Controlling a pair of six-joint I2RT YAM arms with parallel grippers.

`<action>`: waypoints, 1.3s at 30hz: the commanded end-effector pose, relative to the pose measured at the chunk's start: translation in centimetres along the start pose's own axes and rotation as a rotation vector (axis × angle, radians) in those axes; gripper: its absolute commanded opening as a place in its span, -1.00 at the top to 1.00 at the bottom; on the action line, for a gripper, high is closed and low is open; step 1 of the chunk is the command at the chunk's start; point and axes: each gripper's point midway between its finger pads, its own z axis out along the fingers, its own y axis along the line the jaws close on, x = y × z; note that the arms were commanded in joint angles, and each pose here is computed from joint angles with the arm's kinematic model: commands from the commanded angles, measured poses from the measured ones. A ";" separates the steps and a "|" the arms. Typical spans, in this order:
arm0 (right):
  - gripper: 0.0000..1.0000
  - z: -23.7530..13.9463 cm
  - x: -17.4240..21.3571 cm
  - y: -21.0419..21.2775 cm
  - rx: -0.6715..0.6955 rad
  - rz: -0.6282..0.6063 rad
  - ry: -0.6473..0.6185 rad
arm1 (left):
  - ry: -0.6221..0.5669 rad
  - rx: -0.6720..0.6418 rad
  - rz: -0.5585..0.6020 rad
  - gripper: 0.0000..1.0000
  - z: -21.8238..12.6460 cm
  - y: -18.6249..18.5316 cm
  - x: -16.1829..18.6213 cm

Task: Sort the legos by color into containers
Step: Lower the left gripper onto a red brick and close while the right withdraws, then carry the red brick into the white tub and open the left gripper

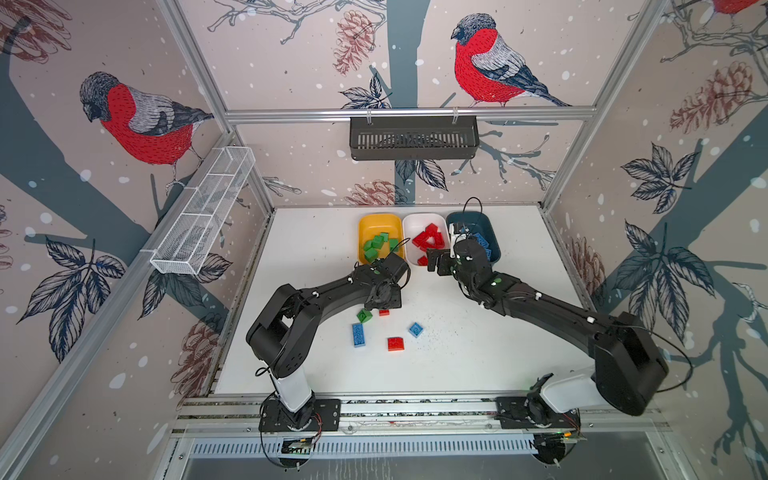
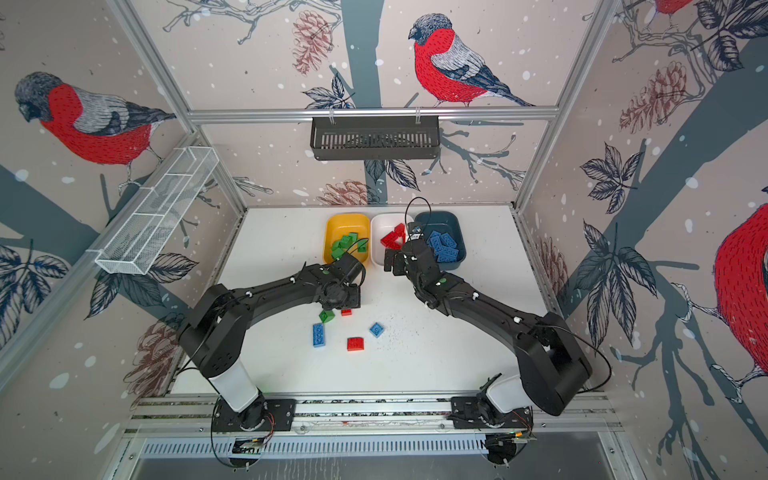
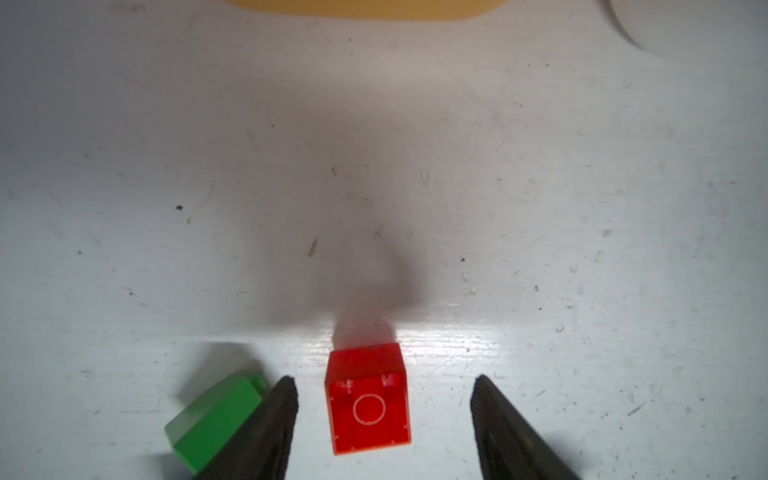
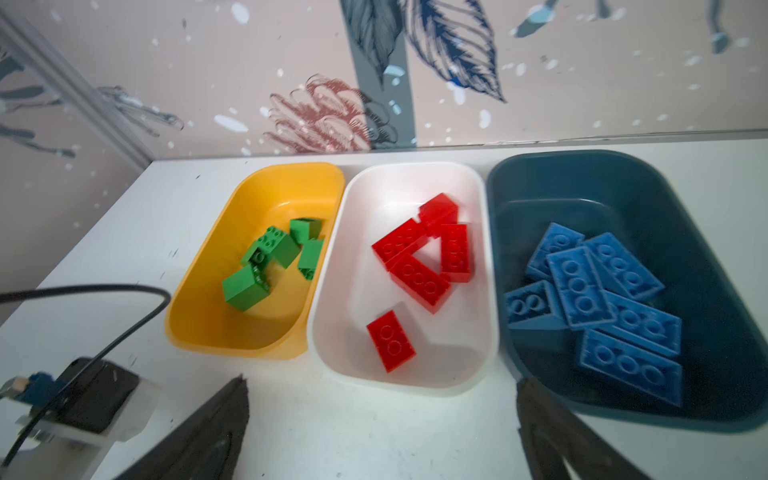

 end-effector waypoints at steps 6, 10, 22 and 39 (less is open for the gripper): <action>-0.99 -2.8 -1.4 -6.7 0.262 0.173 -0.132 | 0.048 -0.049 0.008 -0.18 1.5 0.3 1.5; -0.99 -3.8 -2.0 -7.0 0.240 0.185 -0.157 | 0.050 -0.066 0.011 -0.12 2.2 0.4 1.7; -0.99 -5.7 -1.9 -8.5 0.214 0.244 -0.213 | 0.029 -0.071 0.006 0.19 2.5 0.2 1.2; -0.99 -5.6 -0.9 -9.1 0.218 0.265 -0.177 | -0.199 0.180 0.053 0.32 -2.4 -8.1 -7.7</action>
